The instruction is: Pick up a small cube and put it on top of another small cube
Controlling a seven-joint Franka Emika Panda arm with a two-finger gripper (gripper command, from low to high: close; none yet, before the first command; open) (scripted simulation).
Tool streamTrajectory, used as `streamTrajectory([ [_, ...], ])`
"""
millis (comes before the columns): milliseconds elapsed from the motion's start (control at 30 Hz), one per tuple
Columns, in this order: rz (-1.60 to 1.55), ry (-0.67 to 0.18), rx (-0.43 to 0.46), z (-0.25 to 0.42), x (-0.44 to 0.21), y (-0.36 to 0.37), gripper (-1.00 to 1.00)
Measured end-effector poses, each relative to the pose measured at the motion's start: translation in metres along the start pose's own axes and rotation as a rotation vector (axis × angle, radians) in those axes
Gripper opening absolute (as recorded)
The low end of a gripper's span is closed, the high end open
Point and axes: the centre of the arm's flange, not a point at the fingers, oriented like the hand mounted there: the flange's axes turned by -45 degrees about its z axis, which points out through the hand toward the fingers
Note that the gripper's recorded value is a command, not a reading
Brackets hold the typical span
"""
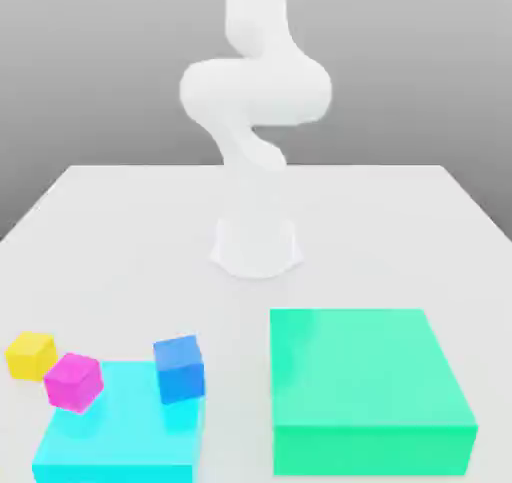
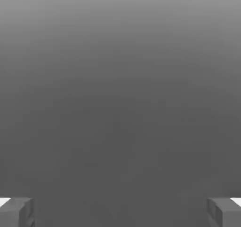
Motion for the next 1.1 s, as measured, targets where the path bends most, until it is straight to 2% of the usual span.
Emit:
streamTrajectory([
  [167, 0.293, -0.131, -0.132, 0.104, -0.016, 0.069, 0.00],
  [333, 0.589, -0.242, -0.259, 0.189, -0.061, 0.148, 0.00],
  [500, 0.894, -0.342, -0.383, 0.254, -0.132, 0.226, 0.00],
  [667, 1.233, -0.426, -0.519, 0.293, -0.230, 0.305, 0.00],
  [800, 1.453, -0.498, -0.599, 0.321, -0.308, 0.330, 0.00],
  [967, 1.503, -0.512, -0.620, 0.362, -0.357, 0.339, 0.00],
  [1000, 1.504, -0.512, -0.620, 0.369, -0.364, 0.339, -1.00],
  [1100, 1.504, -0.512, -0.620, 0.369, -0.364, 0.339, -1.00],
])
